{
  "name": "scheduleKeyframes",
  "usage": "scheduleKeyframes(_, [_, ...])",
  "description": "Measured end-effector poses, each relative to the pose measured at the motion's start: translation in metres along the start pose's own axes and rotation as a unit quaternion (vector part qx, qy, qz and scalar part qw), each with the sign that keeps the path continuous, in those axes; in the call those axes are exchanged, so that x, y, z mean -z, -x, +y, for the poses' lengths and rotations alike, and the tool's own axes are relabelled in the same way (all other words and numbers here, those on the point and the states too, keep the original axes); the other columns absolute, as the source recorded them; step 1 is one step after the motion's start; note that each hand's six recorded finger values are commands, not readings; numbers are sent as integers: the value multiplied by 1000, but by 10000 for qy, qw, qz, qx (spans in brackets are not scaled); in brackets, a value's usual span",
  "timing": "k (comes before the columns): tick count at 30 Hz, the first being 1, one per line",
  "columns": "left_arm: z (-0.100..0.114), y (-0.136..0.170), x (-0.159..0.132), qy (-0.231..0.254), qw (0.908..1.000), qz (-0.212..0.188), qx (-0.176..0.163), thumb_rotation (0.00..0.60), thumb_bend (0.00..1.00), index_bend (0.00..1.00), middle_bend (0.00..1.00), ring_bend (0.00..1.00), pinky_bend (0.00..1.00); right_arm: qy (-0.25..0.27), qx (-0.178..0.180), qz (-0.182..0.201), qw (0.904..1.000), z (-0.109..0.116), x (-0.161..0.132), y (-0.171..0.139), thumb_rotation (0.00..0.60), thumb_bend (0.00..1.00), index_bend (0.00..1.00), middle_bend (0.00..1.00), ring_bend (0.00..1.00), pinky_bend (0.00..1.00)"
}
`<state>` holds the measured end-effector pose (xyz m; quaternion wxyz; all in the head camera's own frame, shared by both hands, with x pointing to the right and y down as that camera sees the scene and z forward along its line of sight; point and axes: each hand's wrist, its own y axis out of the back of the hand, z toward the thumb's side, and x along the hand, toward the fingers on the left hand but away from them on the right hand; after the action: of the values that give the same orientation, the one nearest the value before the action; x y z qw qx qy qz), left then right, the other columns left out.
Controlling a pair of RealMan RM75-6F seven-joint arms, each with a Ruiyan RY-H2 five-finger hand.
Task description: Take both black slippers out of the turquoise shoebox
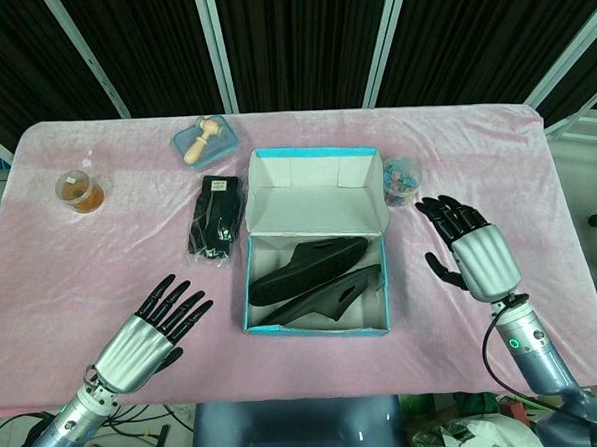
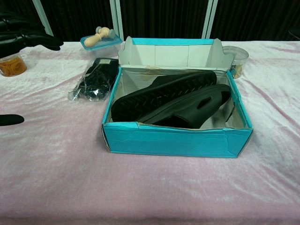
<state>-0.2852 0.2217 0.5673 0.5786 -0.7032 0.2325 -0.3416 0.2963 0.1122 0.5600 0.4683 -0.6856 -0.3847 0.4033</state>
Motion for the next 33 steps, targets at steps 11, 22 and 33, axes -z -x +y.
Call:
scheduleKeyframes(11, [-8,2,4,-11,9997,160,190,600,7,133,164,47,0,115,-228,-19,9997,-8,0,3,600,273,127,134,145,286])
scheduleKeyframes(22, [7,31,55,-194,9872,1498,514,600,7,216,227,99,11,651,-1110,270,9913,-27,-27,15,600,107,165,171,140,286])
scheduleKeyframes(33, [35,73,103,-83,9664,2567,44,600,7,215,222,99,15,690,-1891,1167,9726,-72,-93,31,600,90,287,201,140,286])
